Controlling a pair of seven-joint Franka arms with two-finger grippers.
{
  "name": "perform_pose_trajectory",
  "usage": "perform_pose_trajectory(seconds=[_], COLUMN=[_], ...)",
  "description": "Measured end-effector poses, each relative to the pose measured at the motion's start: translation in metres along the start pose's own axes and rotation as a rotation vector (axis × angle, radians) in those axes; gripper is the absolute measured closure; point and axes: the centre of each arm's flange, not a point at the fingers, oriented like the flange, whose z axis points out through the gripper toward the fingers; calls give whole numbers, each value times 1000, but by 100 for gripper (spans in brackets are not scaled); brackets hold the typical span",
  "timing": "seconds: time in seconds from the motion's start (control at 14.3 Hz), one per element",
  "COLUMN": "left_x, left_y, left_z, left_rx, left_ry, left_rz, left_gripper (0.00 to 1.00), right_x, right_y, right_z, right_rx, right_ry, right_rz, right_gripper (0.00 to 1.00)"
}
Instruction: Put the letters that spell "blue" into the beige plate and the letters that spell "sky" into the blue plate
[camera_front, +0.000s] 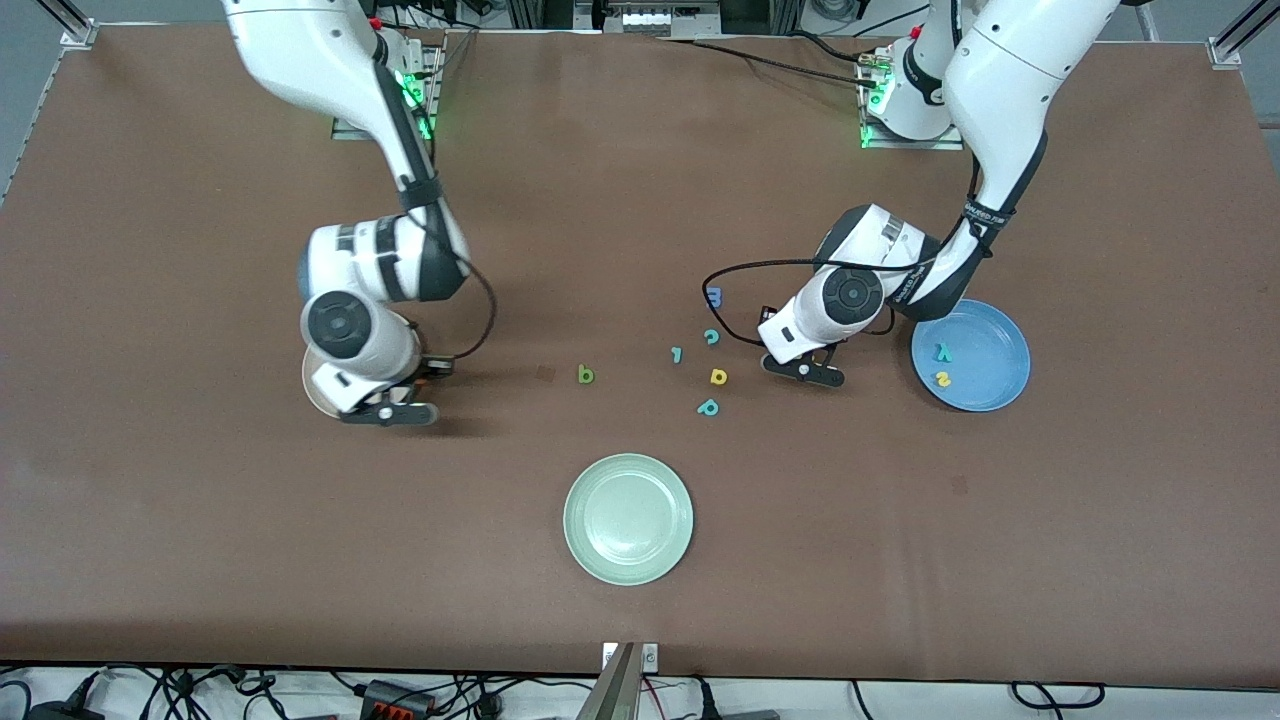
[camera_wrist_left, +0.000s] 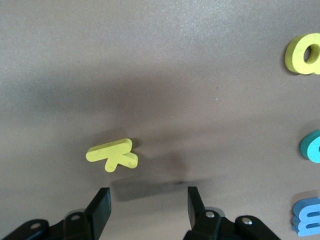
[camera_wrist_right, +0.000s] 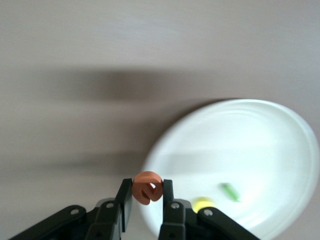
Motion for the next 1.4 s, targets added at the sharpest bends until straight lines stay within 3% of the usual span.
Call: perform_pose_trajectory(seconds=[0.35, 0.7, 0.91, 1.19, 1.4], left_x=[1, 2, 3, 4, 4], left_y=[-1, 0, -2, -6, -6], left_z=[3, 5, 4, 2, 2], left_rx=[-2, -9, -9, -7, -7], left_ry=[-2, 8, 10, 12, 12], left_rz=[-1, -2, -5, -9, -10], left_gripper=[30, 32, 36, 52, 53], right_x=[8, -1, 6, 20, 8], right_y=[102, 108, 103, 45, -65], right_z=[42, 67, 46, -23, -48], right_rx=[16, 13, 24, 70, 111], right_ry=[-87, -130, -89, 29, 76], right_rz=[-41, -44, -51, -108, -111], right_gripper=[72, 70, 41, 2, 0])
